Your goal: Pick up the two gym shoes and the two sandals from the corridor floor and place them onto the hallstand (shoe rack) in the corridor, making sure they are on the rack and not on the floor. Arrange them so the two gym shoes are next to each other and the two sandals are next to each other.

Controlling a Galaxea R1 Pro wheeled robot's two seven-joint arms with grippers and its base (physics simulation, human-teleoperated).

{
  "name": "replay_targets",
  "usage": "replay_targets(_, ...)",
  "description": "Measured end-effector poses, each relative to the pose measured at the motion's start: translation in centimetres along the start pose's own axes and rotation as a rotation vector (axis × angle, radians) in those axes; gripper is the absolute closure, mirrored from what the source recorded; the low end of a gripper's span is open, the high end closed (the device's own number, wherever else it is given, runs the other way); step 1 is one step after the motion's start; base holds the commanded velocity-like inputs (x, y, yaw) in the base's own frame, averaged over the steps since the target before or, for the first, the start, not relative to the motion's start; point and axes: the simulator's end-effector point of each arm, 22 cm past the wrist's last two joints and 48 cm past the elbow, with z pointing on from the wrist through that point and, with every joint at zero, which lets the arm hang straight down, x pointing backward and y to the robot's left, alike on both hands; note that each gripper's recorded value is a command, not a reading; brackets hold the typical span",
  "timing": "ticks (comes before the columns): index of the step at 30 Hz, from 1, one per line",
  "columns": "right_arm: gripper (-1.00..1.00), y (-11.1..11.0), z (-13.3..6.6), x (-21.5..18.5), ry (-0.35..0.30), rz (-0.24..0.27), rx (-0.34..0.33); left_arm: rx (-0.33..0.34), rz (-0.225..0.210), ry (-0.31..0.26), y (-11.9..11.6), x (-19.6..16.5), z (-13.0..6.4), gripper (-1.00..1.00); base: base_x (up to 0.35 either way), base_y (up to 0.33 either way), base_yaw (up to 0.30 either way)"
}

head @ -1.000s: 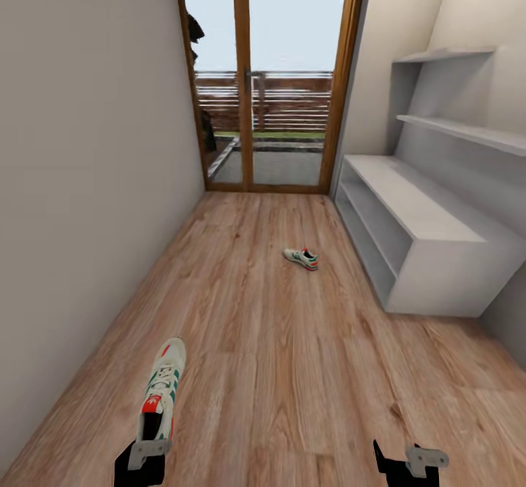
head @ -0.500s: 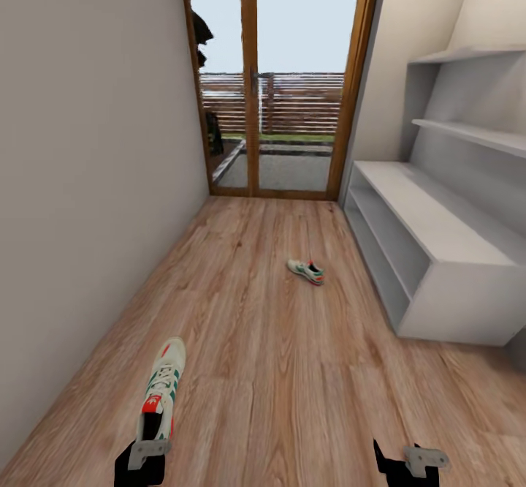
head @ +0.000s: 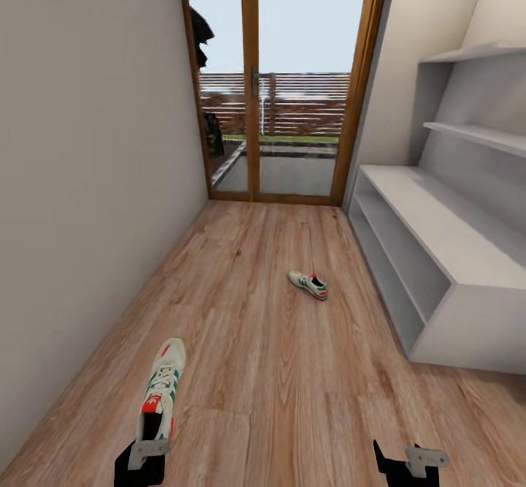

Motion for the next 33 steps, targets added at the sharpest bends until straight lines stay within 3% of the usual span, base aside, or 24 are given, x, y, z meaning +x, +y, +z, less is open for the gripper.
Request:
replay_targets(15,-1.00,-0.04,0.00,-0.02,-0.001,0.001,0.002,0.000,0.001,0.000,0.00,-0.01,0.00,1.00,0.338,0.000,0.090)
replay_targets(33,-1.00,-0.03,0.00,0.00,0.000,0.001,0.002,0.001,0.001,0.000,-0.03,-0.02,0.01,1.00,0.338,0.000,0.006)
